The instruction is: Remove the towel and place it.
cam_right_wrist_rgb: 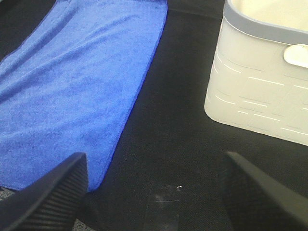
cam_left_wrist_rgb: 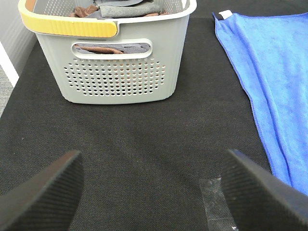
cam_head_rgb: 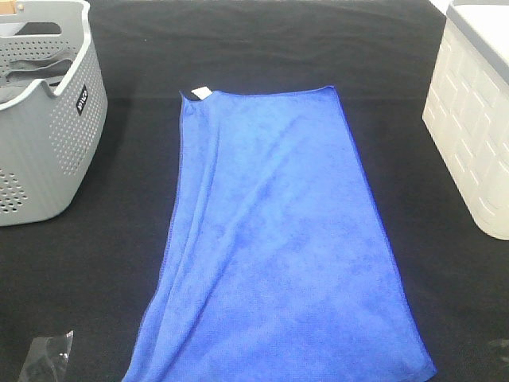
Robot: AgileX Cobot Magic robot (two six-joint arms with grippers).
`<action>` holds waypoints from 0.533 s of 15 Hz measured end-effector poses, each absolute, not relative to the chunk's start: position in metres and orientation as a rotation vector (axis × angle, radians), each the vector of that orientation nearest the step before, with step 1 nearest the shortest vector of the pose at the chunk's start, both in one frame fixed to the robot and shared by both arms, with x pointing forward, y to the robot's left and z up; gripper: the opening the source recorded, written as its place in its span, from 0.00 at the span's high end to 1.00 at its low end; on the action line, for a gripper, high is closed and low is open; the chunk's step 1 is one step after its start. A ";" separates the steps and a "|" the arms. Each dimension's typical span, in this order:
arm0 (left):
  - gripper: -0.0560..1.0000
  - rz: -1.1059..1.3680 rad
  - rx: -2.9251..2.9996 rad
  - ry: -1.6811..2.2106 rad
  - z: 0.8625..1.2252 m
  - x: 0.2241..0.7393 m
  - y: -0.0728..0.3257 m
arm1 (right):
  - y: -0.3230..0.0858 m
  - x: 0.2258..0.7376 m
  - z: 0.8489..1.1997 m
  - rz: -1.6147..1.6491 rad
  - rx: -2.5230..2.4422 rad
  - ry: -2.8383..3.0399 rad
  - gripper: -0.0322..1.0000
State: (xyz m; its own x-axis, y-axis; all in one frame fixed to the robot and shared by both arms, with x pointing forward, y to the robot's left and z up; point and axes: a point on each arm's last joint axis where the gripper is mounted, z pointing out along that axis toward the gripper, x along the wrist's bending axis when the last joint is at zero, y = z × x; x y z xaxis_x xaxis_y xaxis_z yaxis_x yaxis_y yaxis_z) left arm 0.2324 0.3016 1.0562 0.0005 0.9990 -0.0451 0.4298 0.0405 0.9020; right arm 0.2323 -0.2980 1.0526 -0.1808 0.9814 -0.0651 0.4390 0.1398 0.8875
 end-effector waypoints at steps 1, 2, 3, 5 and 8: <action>0.24 0.924 1.497 1.540 1.056 0.232 0.302 | -0.298 0.232 1.053 0.988 1.377 1.723 0.23; 0.24 0.924 1.497 1.540 1.056 0.232 0.302 | -0.298 0.232 1.053 0.988 1.377 1.723 0.23; 0.24 0.924 1.497 1.540 1.056 0.232 0.302 | -0.298 0.232 1.053 0.988 1.377 1.723 0.23; 0.24 0.924 1.497 1.540 1.056 0.232 0.302 | -0.298 0.232 1.053 0.988 1.377 1.723 0.23; 0.24 0.924 1.497 1.540 1.056 0.232 0.302 | -0.298 0.232 1.053 0.988 1.377 1.723 0.23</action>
